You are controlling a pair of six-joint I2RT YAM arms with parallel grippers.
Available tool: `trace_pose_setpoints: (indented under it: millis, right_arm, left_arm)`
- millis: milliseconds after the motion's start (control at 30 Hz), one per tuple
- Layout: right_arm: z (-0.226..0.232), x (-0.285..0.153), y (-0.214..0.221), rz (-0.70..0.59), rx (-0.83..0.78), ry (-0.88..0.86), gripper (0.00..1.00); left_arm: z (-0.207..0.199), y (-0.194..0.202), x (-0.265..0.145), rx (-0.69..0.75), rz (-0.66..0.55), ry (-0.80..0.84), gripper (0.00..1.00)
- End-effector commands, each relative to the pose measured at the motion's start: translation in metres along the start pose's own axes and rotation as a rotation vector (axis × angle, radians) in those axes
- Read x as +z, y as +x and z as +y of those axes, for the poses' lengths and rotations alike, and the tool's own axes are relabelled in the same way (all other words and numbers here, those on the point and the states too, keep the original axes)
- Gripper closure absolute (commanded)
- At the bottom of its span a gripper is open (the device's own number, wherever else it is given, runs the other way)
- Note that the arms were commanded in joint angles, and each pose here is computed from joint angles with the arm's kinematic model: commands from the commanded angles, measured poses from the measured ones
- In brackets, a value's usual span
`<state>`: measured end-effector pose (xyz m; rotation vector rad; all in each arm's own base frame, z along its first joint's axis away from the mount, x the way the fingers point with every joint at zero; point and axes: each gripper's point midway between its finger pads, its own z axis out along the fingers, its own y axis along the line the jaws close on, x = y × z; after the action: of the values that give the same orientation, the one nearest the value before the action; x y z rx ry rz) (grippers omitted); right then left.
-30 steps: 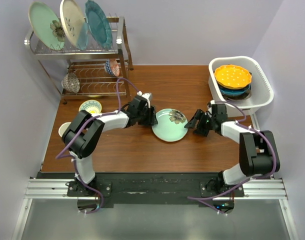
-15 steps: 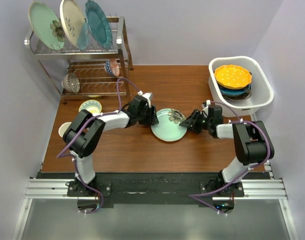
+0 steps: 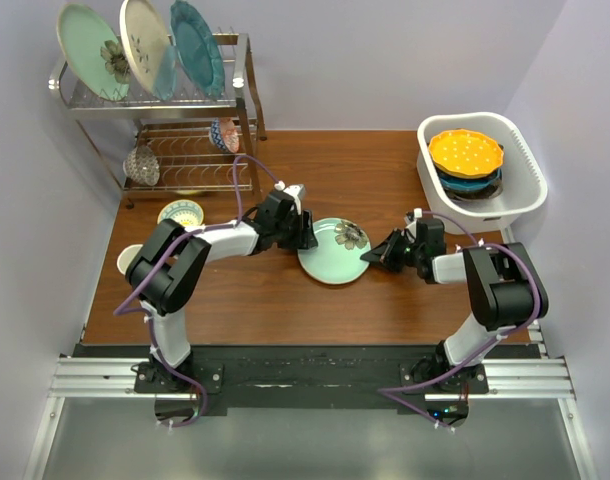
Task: Place the plates into the plastic bin on the countertop
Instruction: Pick up the plate at the center of the board.
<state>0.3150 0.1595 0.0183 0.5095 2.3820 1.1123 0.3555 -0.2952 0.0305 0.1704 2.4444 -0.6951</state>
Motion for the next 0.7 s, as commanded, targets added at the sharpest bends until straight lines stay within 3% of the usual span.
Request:
trace_pose_setpoints:
  millis: [0, 333, 667]
  right_arm:
    - [-0.023, -0.004, 0.014, 0.015, -0.009, 0.098, 1.00]
    - [-0.021, -0.007, 0.013, 0.007, -0.014, 0.101, 1.00]
    - [-0.017, -0.011, 0.012, -0.002, -0.022, 0.101, 1.00]
  left_arm:
    - [0.002, -0.001, 0.000, -0.005, 0.006, -0.010, 0.41]
    - [0.003, -0.008, -0.012, 0.003, -0.003, -0.041, 0.34]
    - [0.010, -0.035, -0.046, 0.012, -0.103, -0.142, 0.18]
